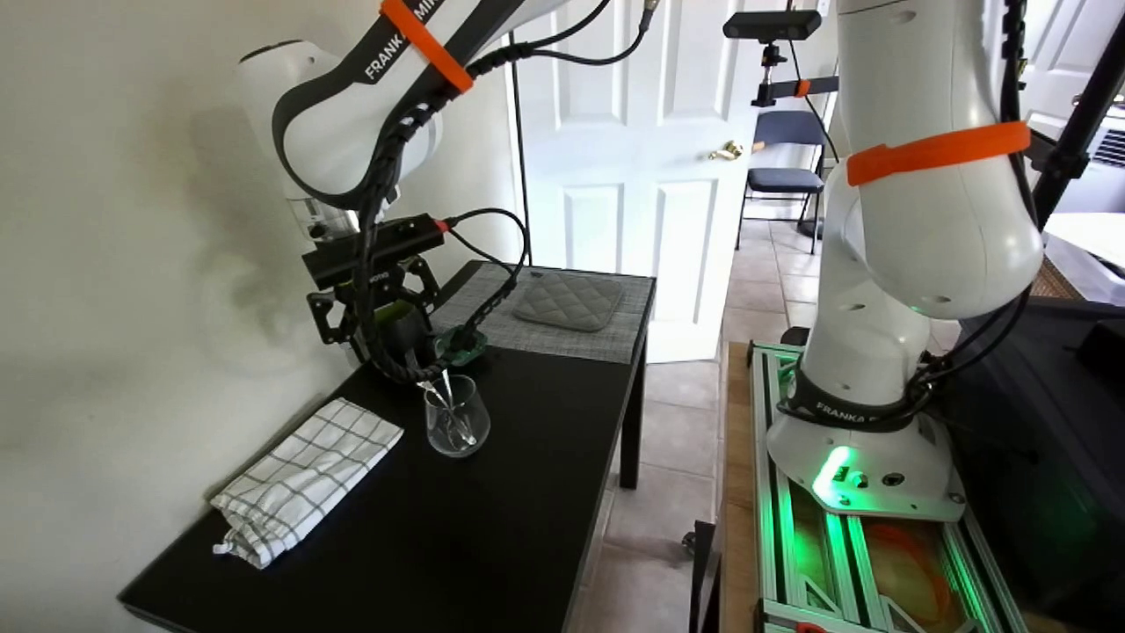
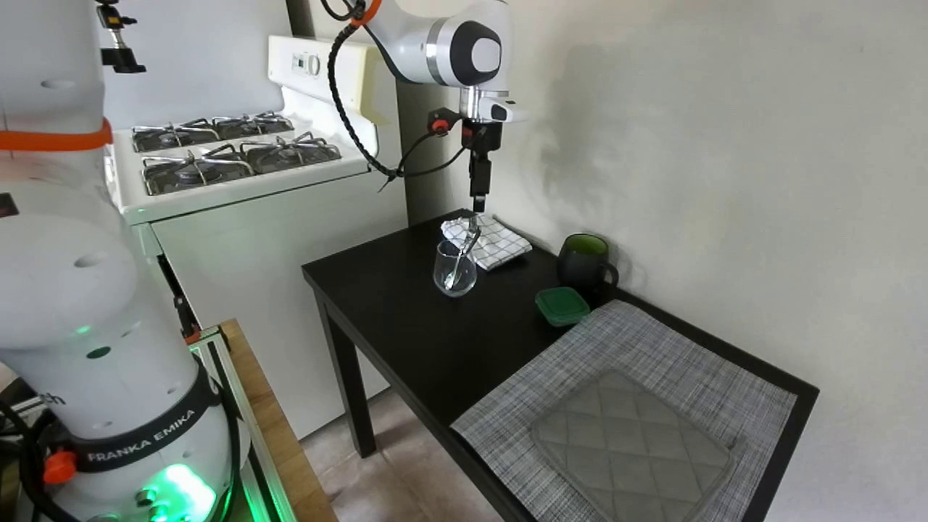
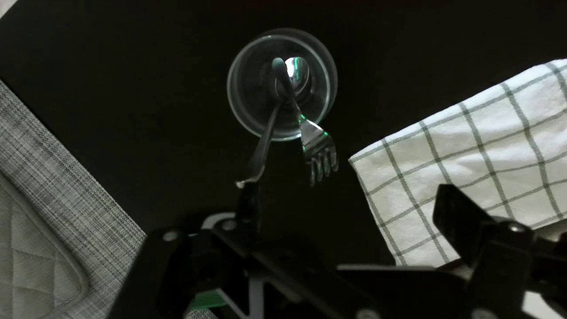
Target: Take the fork and spoon out of the glass cup
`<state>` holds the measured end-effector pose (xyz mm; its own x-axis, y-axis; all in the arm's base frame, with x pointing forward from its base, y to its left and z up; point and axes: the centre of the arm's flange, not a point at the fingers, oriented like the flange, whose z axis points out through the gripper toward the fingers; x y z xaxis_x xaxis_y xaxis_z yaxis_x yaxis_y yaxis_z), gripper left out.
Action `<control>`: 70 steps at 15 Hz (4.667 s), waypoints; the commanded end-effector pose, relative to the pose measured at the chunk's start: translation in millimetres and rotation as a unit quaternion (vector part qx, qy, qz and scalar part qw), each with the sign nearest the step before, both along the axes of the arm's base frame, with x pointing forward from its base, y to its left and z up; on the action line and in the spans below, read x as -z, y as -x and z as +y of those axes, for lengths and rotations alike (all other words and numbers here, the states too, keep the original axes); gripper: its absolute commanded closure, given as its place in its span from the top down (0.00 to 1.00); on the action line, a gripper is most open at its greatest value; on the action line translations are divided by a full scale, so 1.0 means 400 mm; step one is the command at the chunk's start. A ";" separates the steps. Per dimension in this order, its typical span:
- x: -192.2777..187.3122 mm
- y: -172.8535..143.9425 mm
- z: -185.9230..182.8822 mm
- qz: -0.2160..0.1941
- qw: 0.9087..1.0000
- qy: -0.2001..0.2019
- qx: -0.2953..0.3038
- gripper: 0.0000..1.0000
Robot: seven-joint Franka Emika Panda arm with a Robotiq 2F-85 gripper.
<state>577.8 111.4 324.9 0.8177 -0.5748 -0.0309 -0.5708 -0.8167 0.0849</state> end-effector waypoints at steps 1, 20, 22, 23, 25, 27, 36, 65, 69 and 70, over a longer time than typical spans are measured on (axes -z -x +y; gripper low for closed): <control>0.024 0.023 0.003 0.017 1.000 0.014 0.020 0.97; 0.048 0.049 0.001 0.014 0.999 0.006 0.041 0.32; 0.047 0.049 0.000 0.010 0.999 0.004 0.042 0.35; 0.046 0.048 -0.001 0.006 0.999 0.002 0.041 0.42; 0.044 0.046 0.000 -0.004 0.999 0.000 0.038 0.63; 0.043 0.045 0.001 -0.012 0.999 -0.002 0.037 0.75; 0.060 0.055 0.002 -0.031 0.999 -0.001 0.031 0.08; 0.058 0.080 -0.001 -0.022 0.999 -0.001 0.026 0.95; 0.064 0.088 0.000 -0.018 1.000 0.001 0.024 0.64; 0.066 0.091 0.000 -0.018 1.000 0.001 0.024 0.64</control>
<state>555.2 111.2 299.1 0.7851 -0.6193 -0.0089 -0.6176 -0.7839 0.0629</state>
